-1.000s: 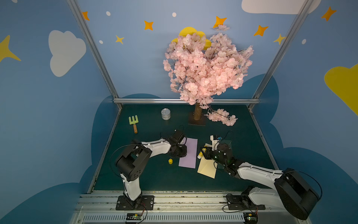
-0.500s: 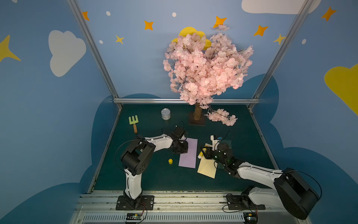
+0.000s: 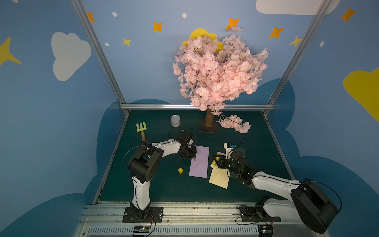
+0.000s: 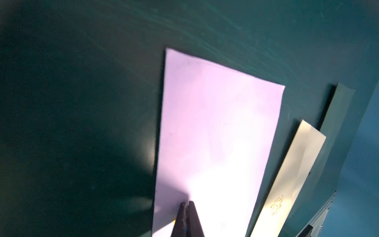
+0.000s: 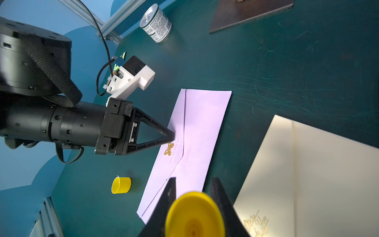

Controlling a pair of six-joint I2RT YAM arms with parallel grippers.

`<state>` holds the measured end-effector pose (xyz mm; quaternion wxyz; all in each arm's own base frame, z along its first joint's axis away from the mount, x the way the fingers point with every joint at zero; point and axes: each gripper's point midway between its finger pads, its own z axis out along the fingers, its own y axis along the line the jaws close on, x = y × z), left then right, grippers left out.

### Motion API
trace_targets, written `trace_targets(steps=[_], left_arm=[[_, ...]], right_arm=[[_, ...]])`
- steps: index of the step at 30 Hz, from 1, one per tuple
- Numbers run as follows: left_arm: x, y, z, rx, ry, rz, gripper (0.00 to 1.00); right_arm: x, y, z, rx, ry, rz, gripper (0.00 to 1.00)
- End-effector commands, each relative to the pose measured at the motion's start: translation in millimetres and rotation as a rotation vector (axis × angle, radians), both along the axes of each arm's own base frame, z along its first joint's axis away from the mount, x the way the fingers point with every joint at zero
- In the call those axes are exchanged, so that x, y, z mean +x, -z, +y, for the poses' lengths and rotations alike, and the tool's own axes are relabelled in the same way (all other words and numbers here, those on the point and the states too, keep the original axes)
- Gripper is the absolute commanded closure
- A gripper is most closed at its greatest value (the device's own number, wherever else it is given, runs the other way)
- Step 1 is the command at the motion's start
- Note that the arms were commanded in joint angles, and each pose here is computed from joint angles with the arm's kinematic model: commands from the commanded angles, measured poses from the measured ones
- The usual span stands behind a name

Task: Seal the envelope with a glue stick
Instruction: Seal the envelope at the center of the board.

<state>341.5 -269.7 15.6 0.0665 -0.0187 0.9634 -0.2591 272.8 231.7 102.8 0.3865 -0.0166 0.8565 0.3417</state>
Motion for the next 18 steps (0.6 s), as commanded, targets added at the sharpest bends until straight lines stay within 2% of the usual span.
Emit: trace_targets(steps=[1, 9, 18], left_arm=[[-13.2, 41.8, 27.5, 0.143, -0.016, 0.081, 0.97], [-9.0, 45.6, 7.8, 0.132, 0.010, 0.083, 0.97], [-22.8, 49.7, 17.6, 0.149, 0.003, 0.102, 0.97]], right_arm=[[-1.2, -3.2, -4.9, -0.007, 0.007, -0.012, 1.00], [-1.1, -5.6, -5.2, -0.002, 0.007, -0.016, 1.00], [-2.2, -7.1, -8.5, -0.007, 0.013, -0.024, 1.00]])
